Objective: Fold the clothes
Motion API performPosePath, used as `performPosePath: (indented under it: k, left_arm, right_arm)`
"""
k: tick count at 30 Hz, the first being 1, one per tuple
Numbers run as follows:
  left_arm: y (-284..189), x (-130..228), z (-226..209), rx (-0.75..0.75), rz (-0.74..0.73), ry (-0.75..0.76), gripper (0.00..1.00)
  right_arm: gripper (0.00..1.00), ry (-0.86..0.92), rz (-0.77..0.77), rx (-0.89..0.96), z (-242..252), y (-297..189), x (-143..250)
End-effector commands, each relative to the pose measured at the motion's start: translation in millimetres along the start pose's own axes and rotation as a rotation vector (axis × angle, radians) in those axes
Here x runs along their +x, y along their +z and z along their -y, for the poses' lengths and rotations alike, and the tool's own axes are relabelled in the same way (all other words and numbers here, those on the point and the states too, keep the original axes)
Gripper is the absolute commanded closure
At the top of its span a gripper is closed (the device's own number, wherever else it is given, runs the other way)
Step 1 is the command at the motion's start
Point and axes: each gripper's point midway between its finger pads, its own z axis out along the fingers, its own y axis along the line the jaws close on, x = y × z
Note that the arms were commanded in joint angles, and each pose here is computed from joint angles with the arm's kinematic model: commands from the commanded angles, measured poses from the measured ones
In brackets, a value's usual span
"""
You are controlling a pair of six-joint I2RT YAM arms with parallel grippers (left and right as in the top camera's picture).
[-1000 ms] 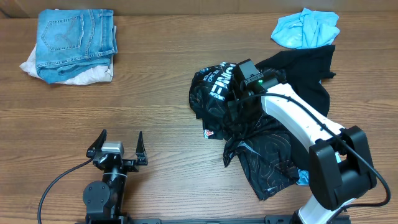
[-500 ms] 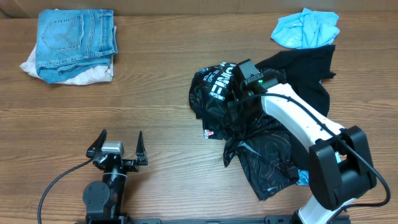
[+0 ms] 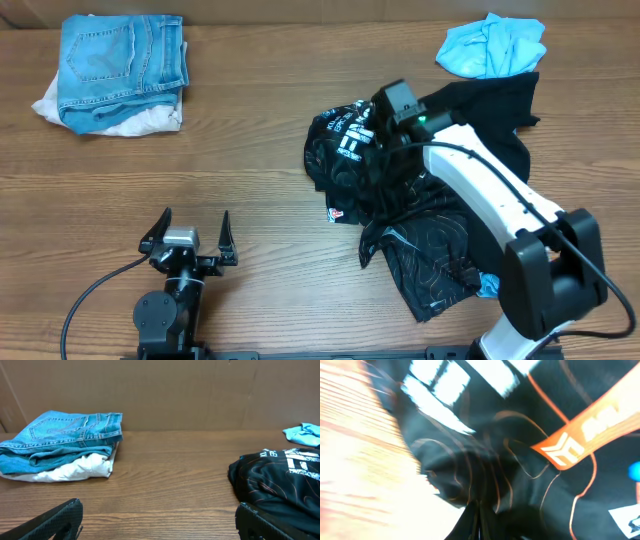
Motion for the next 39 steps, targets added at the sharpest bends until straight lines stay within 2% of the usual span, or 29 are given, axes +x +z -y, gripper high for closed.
performPosePath:
  k: [1,7,17,21,28,33,36,39]
  left_arm:
    - [0,0,0,0.000,0.005,0.012,0.00]
    - [0,0,0,0.000,0.005,0.012,0.00]
    - [0,0,0,0.000,0.005,0.012,0.00]
    - [0,0,0,0.000,0.005,0.012,0.00]
    - [0,0,0,0.000,0.005,0.012,0.00]
    - [0,0,0,0.000,0.006,0.012,0.00]
    - [0,0,0,0.000,0.005,0.012,0.00]
    - [0,0,0,0.000,0.005,0.012,0.00]
  right_arm:
    - [0.96,-0.024,0.148,-0.136,-33,-59,-23]
    - [0.96,-0.042,0.238,-0.288,-64,-110,-25]
    - [0.96,-0.190,0.397,-0.709,-144,-209,-20]
    - [0.96,-0.267,0.428,-0.793,-184,-222,-15]
    - [0.96,-0.376,0.494,-0.862,-264,-235,7]
    - [0.96,-0.430,0.496,-0.906,-293,-241,26]
    - [0.96,-0.408,0.504,-0.859,-289,-235,23]
    - [0.96,-0.233,0.570,-0.603,-233,-210,-15]
